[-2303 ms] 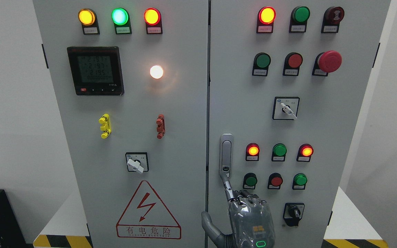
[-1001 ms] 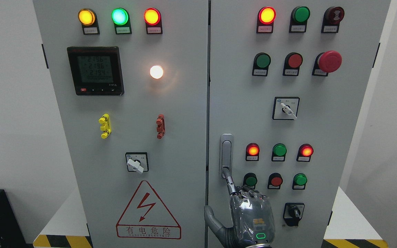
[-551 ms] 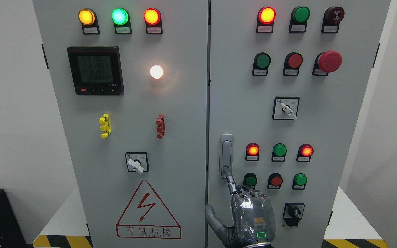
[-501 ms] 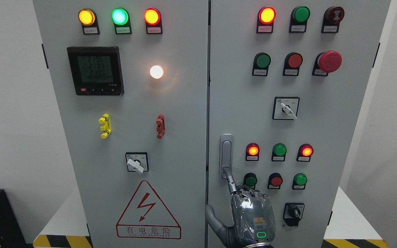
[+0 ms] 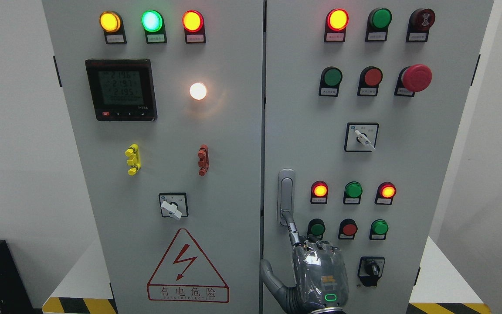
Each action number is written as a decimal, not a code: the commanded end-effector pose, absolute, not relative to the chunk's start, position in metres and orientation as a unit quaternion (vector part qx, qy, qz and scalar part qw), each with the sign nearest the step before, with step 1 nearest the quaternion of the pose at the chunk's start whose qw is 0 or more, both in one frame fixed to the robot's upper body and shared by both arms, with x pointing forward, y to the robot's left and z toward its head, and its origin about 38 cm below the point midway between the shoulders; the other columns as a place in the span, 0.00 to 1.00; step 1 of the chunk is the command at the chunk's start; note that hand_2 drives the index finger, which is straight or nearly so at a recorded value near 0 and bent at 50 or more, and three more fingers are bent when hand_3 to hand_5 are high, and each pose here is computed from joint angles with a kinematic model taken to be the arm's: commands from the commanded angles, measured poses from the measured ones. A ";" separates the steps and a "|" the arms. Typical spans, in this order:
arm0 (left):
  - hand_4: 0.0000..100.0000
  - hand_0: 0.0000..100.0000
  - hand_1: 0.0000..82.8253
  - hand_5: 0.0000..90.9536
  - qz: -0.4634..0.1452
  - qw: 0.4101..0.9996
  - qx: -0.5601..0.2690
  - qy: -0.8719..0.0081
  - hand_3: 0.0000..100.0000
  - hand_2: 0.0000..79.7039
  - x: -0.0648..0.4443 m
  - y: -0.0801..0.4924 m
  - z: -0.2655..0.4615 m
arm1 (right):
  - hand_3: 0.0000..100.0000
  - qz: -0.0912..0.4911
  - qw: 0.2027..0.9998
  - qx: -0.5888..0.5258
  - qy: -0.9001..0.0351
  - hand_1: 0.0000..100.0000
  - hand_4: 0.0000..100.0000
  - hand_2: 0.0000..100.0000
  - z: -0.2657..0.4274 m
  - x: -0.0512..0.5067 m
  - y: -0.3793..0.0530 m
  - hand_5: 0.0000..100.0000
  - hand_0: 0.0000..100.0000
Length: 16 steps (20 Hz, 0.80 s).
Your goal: Release door handle
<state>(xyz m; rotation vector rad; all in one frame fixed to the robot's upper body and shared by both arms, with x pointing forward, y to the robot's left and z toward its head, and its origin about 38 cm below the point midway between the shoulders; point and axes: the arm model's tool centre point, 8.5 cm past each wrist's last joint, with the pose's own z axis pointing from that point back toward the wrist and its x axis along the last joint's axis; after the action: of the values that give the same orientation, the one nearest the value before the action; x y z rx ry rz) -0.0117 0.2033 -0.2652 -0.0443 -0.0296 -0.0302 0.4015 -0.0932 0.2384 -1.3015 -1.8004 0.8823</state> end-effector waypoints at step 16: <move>0.01 0.00 0.00 0.00 -0.015 1.000 -0.023 -0.015 0.11 0.06 -0.012 0.203 -0.265 | 0.79 0.355 0.375 -0.500 -0.695 0.23 0.73 0.00 0.234 0.402 -0.090 0.76 0.30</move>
<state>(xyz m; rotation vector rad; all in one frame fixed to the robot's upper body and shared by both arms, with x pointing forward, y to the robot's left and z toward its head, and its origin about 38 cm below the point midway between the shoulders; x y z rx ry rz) -0.0117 0.2033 -0.2652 -0.0443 -0.0294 -0.0302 0.4020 -0.0909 0.2351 -1.2832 -1.7823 0.9053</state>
